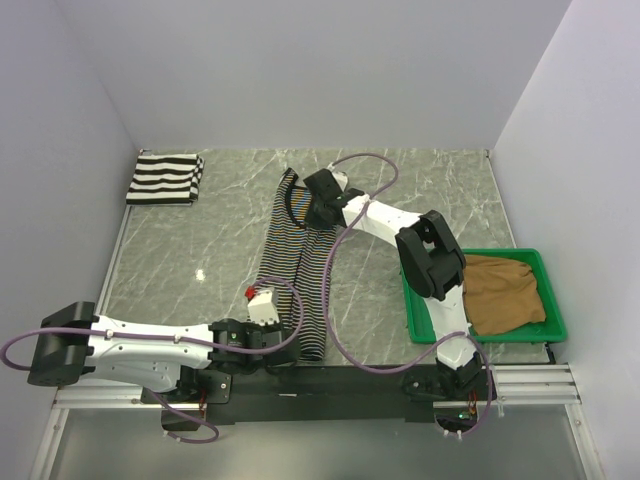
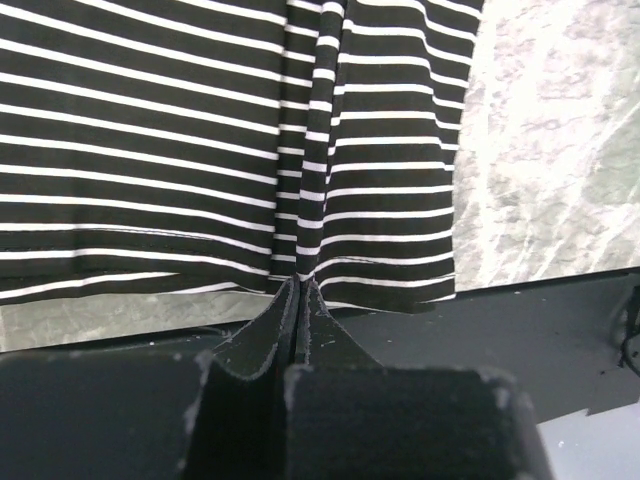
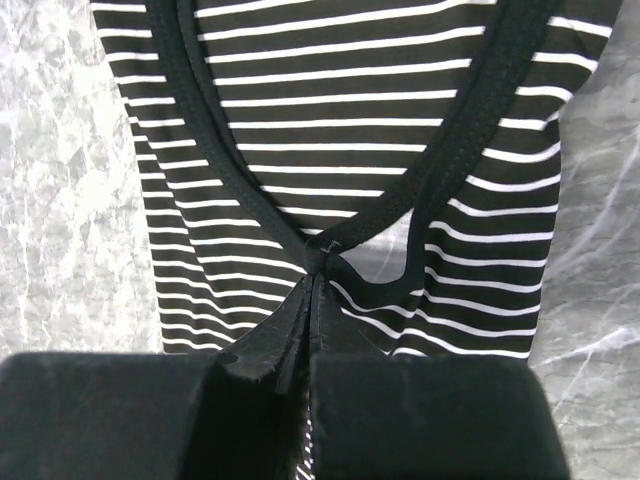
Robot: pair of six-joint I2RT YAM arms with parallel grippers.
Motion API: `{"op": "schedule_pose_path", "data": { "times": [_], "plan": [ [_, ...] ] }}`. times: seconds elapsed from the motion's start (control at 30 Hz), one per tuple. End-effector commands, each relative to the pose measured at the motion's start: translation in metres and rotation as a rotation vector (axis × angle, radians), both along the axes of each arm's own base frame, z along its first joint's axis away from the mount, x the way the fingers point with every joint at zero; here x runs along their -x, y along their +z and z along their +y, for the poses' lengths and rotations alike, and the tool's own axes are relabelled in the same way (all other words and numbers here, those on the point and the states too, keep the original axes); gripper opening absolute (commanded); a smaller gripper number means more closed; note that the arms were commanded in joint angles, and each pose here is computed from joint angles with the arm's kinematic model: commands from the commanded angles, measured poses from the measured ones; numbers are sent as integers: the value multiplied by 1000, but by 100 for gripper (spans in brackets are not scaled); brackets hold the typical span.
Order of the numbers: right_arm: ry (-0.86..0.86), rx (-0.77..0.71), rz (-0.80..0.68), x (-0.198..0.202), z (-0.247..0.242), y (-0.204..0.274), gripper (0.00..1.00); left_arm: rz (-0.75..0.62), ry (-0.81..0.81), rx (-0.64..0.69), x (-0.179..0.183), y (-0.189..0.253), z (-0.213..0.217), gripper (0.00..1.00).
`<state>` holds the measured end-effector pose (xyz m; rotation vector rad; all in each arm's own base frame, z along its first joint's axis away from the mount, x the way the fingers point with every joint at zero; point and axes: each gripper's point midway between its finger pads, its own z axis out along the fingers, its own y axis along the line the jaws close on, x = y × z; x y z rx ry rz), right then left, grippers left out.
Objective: Fold and stack the tank tops
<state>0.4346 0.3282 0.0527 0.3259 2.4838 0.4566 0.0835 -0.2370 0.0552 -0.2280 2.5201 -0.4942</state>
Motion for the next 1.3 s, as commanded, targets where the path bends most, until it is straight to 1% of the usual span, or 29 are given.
{"op": "schedule_pose_path", "data": {
  "times": [0.0, 0.2, 0.37, 0.5, 0.53, 0.6, 0.63, 0.67, 0.73, 0.77, 0.8, 0.9, 0.97, 1.0, 1.03, 1.07, 1.1, 1.17, 1.2, 1.27],
  "plan": [
    [-11, -38, -80, -20, 11, 20, 0, 24, 4, -26, 4, -7, 9, 1],
    [7, -42, -83, -19, 14, 15, 0, 32, 13, -74, 3, -18, 17, 1],
    [22, -57, -99, -19, 17, 19, 0, 22, -11, -61, 3, -15, 10, 8],
    [39, -71, -121, -21, 21, 24, 1, 12, -12, -71, 1, -12, 12, 8],
    [44, -69, -120, -21, 22, 24, 2, 12, -12, -69, 1, -11, 12, 11],
    [64, -76, -121, -21, 26, 26, 9, 8, -16, -68, 1, -8, 12, 19],
    [68, -74, -119, -21, 26, 26, 13, 5, -19, -57, 1, -4, 11, 26],
    [73, -72, -126, -21, 27, 27, 22, 0, -20, -49, 0, -1, 9, 29],
    [78, -79, -141, -21, 26, 35, 28, -16, -18, -33, -3, 9, 10, 35],
    [81, -78, -146, -20, 25, 37, 33, -24, -19, -29, -4, 13, 10, 37],
    [85, -77, -150, -18, 25, 39, 35, -33, -21, -26, -5, 16, 10, 38],
    [87, -83, -185, -16, 20, 63, 38, -74, -17, 11, -11, 41, 8, 39],
    [71, -79, -194, -13, 14, 70, 39, -98, -4, 32, -17, 52, 9, 41],
    [58, -78, -196, -8, 8, 76, 39, -110, 7, 32, -27, 56, 11, 41],
    [48, -73, -186, -5, 5, 75, 39, -115, 6, 47, -32, 59, 11, 40],
    [46, -68, -180, -1, 3, 74, 39, -95, -16, 109, -34, 64, -1, 39],
    [44, -43, -150, 6, -1, 67, 39, -104, -5, 92, -52, 61, 7, 39],
    [38, 6, -132, 12, -4, 59, 38, -121, 0, 159, -71, 72, 1, 38],
    [34, 37, -103, 17, -8, 48, 38, -139, 9, 156, -87, 75, 6, 38],
    [21, 50, -85, 23, -10, 38, 37, -153, 24, 158, -107, 79, 7, 39]
  ]
}}
